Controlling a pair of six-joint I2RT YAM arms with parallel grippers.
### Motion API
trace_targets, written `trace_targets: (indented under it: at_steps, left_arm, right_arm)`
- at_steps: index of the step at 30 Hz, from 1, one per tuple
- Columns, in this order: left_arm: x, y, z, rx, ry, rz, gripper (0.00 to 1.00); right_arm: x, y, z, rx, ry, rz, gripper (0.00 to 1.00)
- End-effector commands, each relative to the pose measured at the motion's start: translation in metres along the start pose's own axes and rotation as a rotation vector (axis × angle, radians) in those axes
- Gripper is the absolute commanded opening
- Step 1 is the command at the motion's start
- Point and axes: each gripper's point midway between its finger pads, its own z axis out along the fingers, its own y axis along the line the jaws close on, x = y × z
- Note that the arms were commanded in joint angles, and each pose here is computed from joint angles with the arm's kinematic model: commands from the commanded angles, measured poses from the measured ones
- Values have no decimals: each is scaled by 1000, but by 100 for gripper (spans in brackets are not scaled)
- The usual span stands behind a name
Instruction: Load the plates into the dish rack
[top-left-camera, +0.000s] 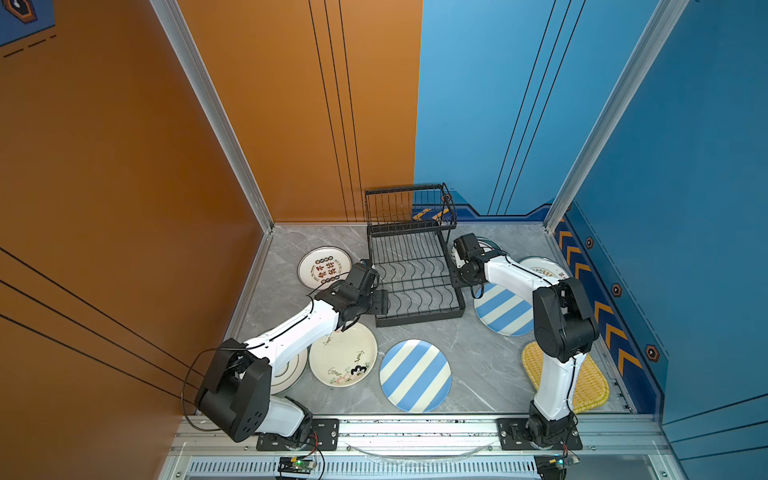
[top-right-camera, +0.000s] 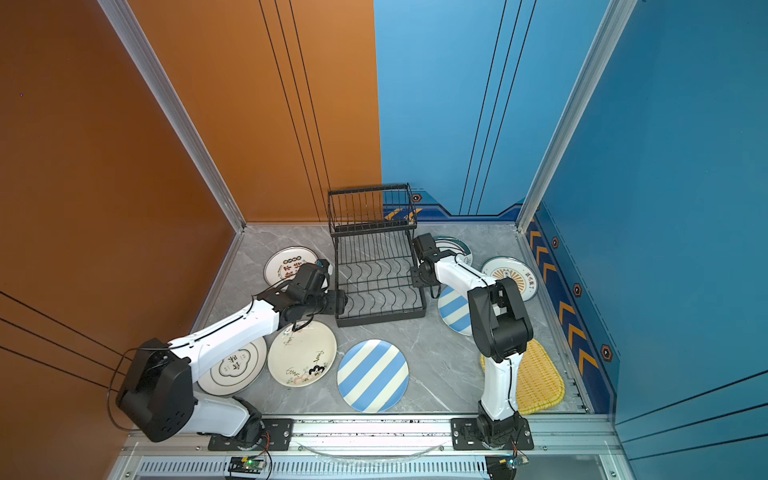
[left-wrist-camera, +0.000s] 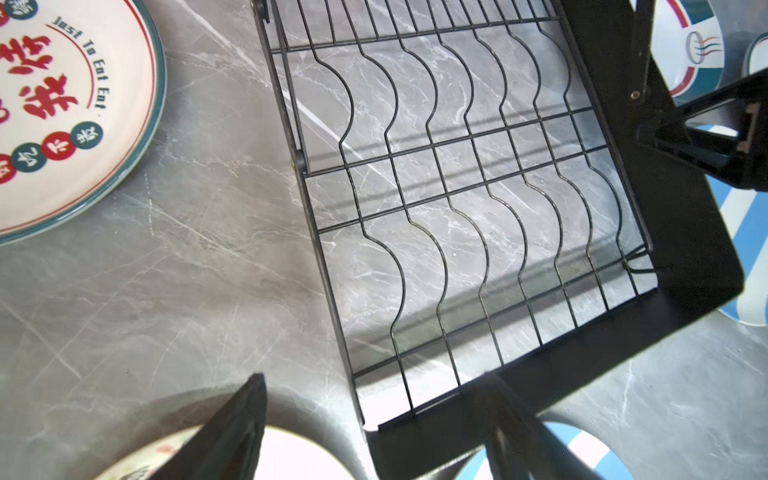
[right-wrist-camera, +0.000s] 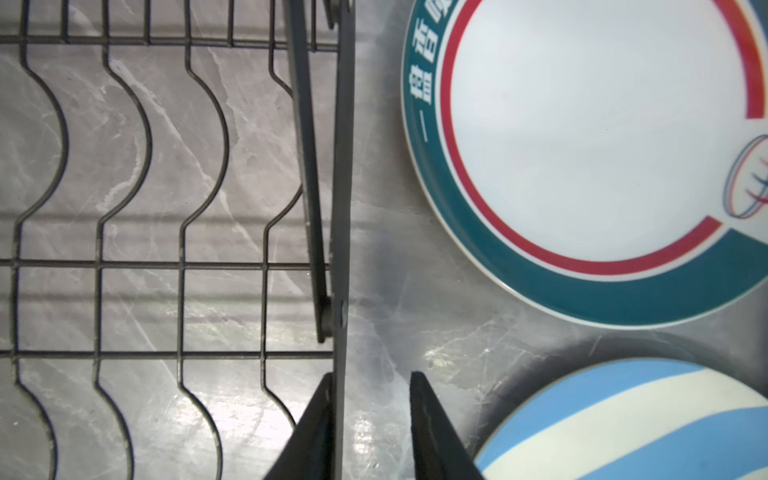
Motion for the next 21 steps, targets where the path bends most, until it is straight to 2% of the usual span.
trace_targets:
  at_steps: [1, 4, 9, 11, 15, 16, 21]
  left_arm:
    - [19, 1, -9, -25, 39, 2, 83]
    - [32, -9, -17, 2, 61, -5, 84]
    - [64, -27, -26, 70, 119, -38, 85]
    - [79, -33, -31, 92, 142, -44, 85]
    - [107, -42, -38, 119, 201, -51, 85]
    - [115, -43, -40, 122, 216, -56, 90]
    - [148, -47, -46, 127, 267, -110, 95]
  right_arm:
    - [2, -36, -12, 106, 23, 14, 32]
    - [0, -35, -19, 88, 18, 27, 37]
    - [7, -13, -46, -31, 25, 49, 53]
    - [17, -6, -59, -70, 32, 55, 60]
    - [41, 9, -82, -151, 46, 68, 66]
    - [49, 13, -87, -168, 53, 68, 67]
    - [79, 26, -102, -215, 74, 43, 75]
